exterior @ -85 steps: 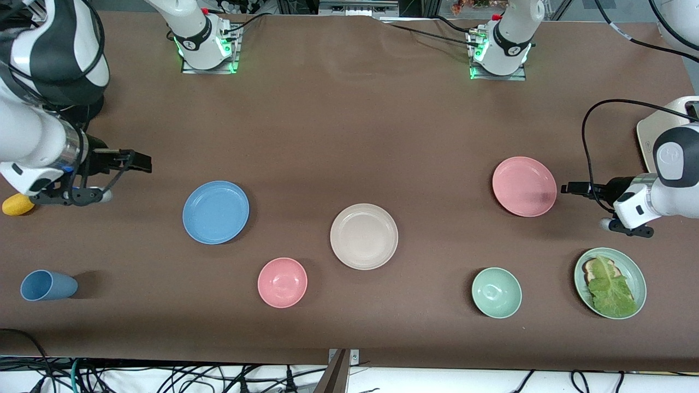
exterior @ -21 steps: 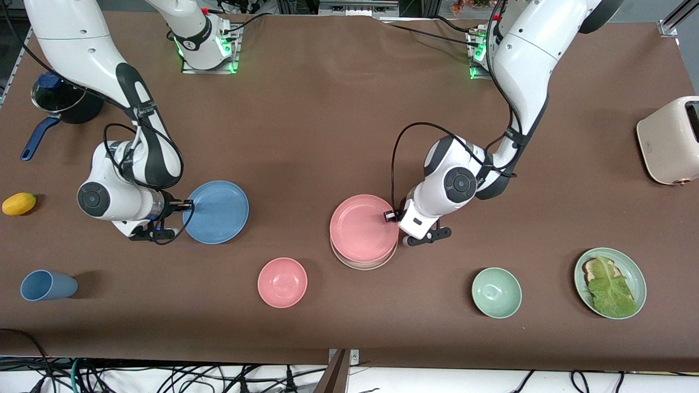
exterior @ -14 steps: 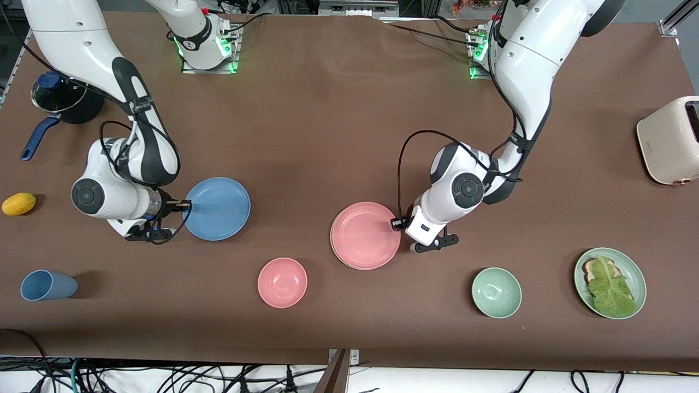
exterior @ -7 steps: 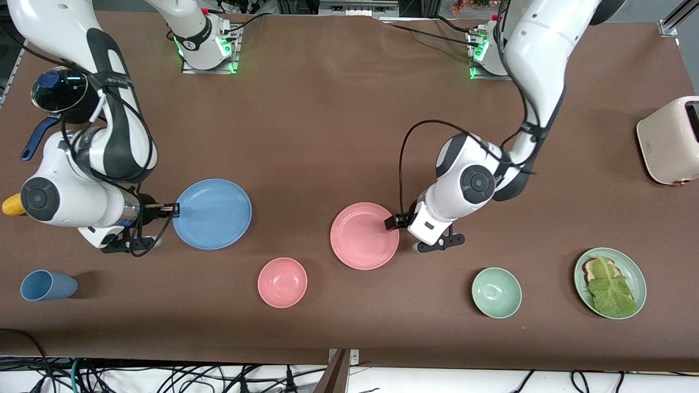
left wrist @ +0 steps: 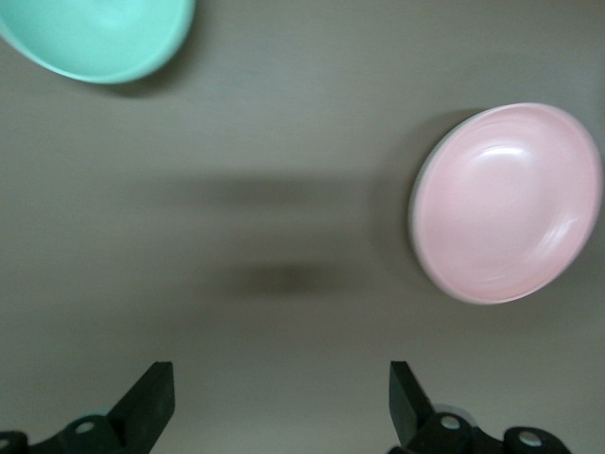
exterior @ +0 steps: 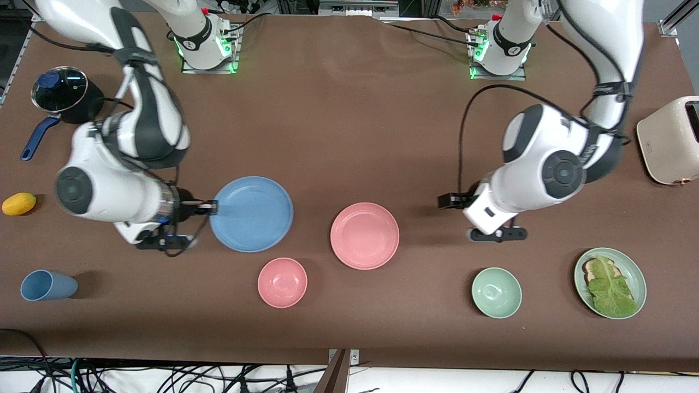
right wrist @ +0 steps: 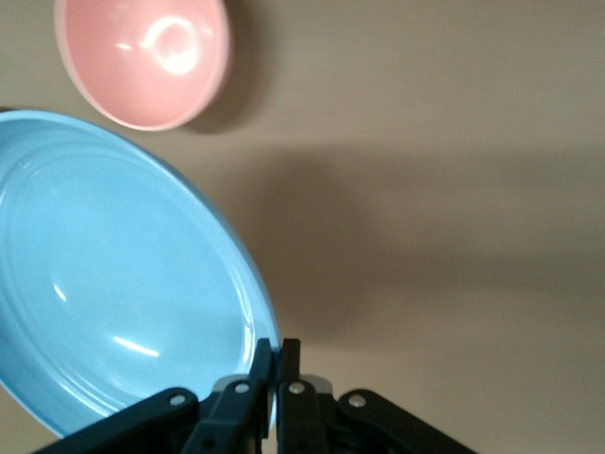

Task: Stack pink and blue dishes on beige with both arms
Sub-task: 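Carry the blue plate with the right gripper onto the pink plate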

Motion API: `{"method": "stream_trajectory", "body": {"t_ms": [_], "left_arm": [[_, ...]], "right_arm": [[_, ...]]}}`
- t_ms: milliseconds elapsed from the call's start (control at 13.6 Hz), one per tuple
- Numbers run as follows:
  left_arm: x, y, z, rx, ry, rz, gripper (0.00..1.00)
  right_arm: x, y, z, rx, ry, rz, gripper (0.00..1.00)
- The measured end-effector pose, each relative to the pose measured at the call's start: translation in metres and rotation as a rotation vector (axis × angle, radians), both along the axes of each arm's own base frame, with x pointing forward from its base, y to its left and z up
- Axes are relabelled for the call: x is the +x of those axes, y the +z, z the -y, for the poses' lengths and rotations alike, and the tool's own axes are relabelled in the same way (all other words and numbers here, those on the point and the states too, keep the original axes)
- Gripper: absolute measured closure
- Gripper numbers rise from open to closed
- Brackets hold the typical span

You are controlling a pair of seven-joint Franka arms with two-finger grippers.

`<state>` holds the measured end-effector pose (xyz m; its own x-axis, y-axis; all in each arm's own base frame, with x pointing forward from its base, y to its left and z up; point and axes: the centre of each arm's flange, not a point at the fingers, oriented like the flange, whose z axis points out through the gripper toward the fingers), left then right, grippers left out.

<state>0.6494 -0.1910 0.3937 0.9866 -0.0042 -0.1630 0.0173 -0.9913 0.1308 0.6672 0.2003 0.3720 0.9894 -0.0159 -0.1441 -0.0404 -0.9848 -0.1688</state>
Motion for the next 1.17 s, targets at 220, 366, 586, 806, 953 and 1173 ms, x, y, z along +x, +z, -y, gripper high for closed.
{"method": "stream_trajectory", "body": {"t_ms": [220,366,586,806,953,1173], "left_arm": [[0.000,0.031,-0.058,0.006,-0.076,-0.001,0.00],[-0.004,0.055,-0.103,0.022,-0.083,-0.005,0.00],[-0.017,0.096,-0.147,0.042,-0.062,0.003,0.00],[-0.031,0.133,-0.155,0.103,-0.072,0.041,0.00],[-0.035,0.151,-0.155,0.114,-0.073,0.062,0.00],[-0.042,0.179,-0.167,0.119,-0.054,0.056,0.00]], "right_arm": [[-0.012,-0.020,-0.084,0.000,-0.083,0.066,0.96],[-0.022,-0.042,-0.135,0.016,-0.151,0.118,0.96],[-0.035,-0.080,-0.192,0.052,-0.238,0.184,0.96],[-0.040,-0.103,-0.226,0.062,-0.306,0.180,0.96],[-0.040,-0.107,-0.236,0.067,-0.319,0.180,0.96],[-0.039,-0.112,-0.236,0.062,-0.320,0.177,0.96]]}}
